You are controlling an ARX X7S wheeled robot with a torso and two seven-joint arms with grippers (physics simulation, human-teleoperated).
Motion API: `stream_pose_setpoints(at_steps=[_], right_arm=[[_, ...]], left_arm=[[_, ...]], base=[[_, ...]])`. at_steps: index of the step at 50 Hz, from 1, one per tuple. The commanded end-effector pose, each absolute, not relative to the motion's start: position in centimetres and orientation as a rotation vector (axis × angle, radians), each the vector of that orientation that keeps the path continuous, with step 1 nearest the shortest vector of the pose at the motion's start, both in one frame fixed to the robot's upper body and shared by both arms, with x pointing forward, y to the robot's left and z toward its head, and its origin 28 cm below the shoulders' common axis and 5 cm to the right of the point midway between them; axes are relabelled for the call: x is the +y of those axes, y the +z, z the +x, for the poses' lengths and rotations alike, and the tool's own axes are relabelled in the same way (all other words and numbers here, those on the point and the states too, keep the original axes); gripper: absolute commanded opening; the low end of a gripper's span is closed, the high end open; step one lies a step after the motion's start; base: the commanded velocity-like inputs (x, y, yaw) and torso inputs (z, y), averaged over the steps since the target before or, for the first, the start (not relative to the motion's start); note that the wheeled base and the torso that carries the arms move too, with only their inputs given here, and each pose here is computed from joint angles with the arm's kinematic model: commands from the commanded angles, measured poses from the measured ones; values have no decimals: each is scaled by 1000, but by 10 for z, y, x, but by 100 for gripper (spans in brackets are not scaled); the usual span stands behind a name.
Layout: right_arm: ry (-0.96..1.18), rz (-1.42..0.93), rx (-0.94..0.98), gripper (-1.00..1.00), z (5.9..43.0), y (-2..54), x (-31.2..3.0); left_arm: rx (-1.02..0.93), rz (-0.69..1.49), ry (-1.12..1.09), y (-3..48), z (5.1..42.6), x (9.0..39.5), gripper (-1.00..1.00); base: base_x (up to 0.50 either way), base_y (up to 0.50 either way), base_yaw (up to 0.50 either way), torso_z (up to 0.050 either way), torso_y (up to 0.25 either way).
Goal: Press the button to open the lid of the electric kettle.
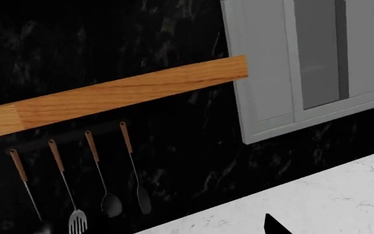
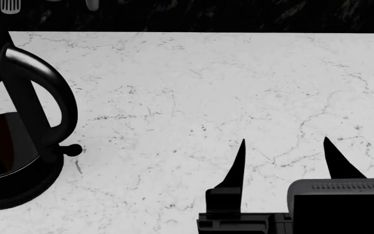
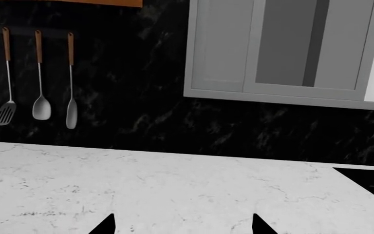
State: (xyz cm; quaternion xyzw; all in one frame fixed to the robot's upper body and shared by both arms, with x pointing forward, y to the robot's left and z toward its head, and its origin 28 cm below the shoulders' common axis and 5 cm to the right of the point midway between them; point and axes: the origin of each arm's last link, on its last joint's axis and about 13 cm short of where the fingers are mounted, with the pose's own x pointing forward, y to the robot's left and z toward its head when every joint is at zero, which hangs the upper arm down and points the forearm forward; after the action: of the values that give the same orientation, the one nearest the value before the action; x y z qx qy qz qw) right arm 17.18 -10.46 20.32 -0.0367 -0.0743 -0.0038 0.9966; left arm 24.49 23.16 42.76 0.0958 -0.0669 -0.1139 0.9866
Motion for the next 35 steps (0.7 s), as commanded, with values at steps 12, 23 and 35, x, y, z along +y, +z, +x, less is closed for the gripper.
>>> stream_pose_setpoints(at_steps=[12, 23, 35], right_arm=[[11, -77, -140, 100, 171, 205, -100], [10, -74, -133, 100, 172, 203, -102], [26, -73, -124, 100, 171, 204, -100]], left_arm=[[343, 113, -219, 430, 264, 265, 100], [379, 154, -191, 455, 235, 267, 100], [436, 144, -184, 438, 251, 270, 100]], base=[[0, 0, 0, 0, 0], [0, 0, 0, 0, 0], [0, 0, 0, 0, 0]])
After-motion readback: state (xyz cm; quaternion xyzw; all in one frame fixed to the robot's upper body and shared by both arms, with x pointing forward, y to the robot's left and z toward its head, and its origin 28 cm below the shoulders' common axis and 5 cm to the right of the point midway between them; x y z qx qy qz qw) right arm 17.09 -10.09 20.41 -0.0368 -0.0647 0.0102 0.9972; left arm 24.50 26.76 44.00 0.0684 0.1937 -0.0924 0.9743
